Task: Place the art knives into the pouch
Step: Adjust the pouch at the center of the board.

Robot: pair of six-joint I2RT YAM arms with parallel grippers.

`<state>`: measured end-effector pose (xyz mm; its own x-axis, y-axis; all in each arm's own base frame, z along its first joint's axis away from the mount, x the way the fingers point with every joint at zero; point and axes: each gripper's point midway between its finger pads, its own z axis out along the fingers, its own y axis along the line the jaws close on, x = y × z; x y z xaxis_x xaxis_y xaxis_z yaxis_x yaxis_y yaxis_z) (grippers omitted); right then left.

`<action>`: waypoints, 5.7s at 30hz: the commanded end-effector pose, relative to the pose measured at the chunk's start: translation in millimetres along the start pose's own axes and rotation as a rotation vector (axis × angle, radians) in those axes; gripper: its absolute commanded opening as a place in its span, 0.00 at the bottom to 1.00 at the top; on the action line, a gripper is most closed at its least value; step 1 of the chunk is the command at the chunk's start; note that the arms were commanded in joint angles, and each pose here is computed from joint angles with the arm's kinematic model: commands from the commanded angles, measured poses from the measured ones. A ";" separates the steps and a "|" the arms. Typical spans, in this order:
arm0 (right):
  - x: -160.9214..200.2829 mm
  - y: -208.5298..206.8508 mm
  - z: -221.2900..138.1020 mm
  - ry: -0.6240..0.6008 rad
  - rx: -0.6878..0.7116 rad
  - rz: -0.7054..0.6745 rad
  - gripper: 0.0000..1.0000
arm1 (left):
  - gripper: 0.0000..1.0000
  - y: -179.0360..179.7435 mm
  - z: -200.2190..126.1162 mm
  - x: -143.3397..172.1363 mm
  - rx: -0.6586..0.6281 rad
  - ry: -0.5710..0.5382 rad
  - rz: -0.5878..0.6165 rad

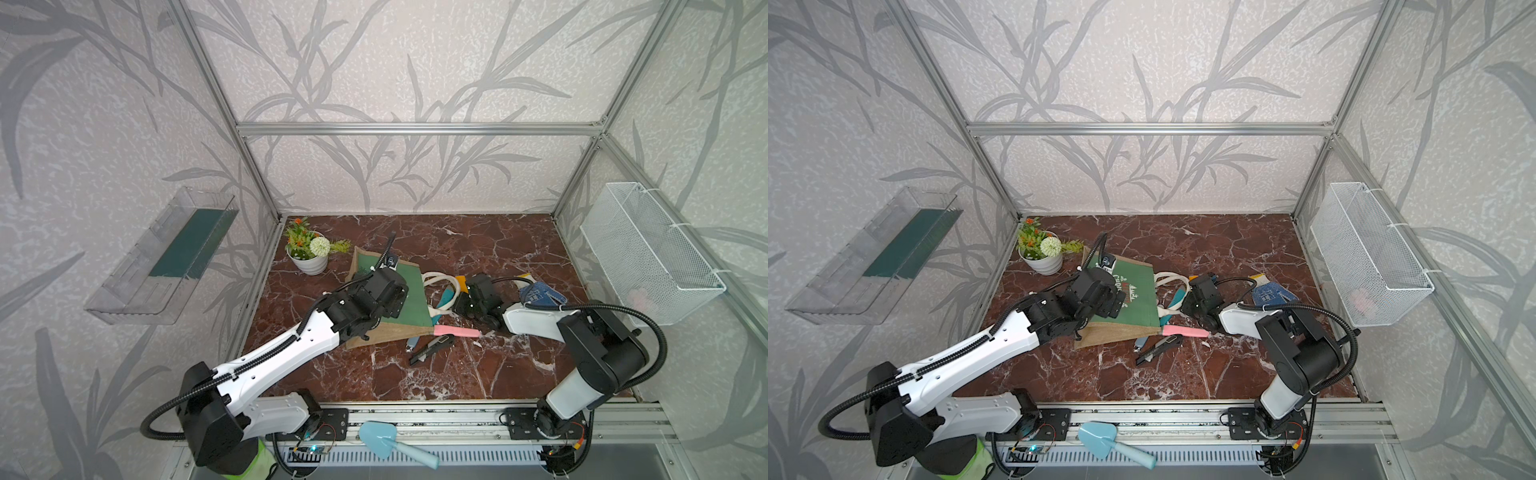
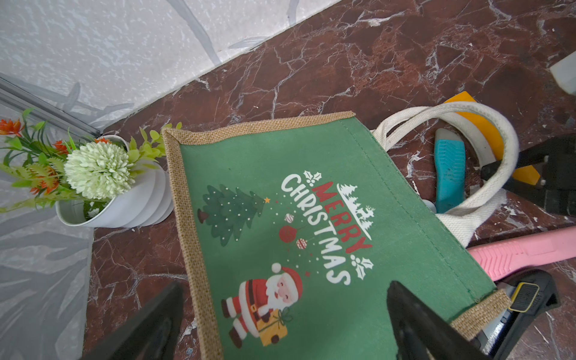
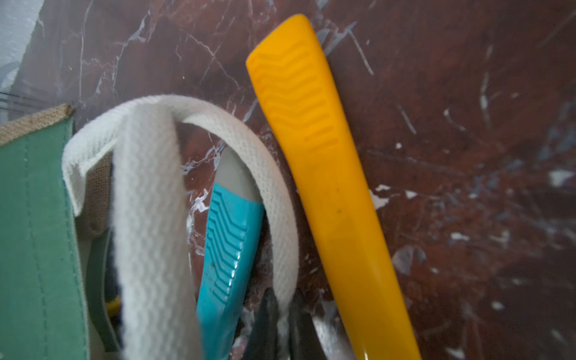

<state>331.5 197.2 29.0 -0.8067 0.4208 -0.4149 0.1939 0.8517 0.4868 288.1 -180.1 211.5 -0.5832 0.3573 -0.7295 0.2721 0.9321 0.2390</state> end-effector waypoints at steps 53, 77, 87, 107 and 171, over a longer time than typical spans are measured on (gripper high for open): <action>65.7 247.7 -121.0 0.217 -0.349 -0.949 0.94 | 0.99 91.9 -37.5 66.8 -0.202 -0.201 -0.425; -45.2 66.4 -79.3 0.147 0.033 -0.391 0.86 | 0.99 66.0 -27.9 47.7 -0.104 -0.140 -0.284; -5.0 46.5 -26.0 0.291 -0.025 -0.298 0.49 | 0.99 19.0 -12.1 26.1 0.085 -0.094 -0.206; -20.9 74.8 -56.6 0.214 -0.049 -0.356 0.01 | 0.99 -35.7 7.2 15.6 0.266 -0.002 -0.087; -6.1 71.4 -51.6 0.218 -0.130 -0.219 0.61 | 0.00 -42.2 -7.7 -69.2 0.182 -0.077 0.010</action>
<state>311.8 234.3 112.7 -0.9276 0.1304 -0.3501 -0.0638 0.8681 0.4924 310.8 -254.9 230.2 -0.5487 0.3867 -0.7412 0.4503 0.8837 0.1277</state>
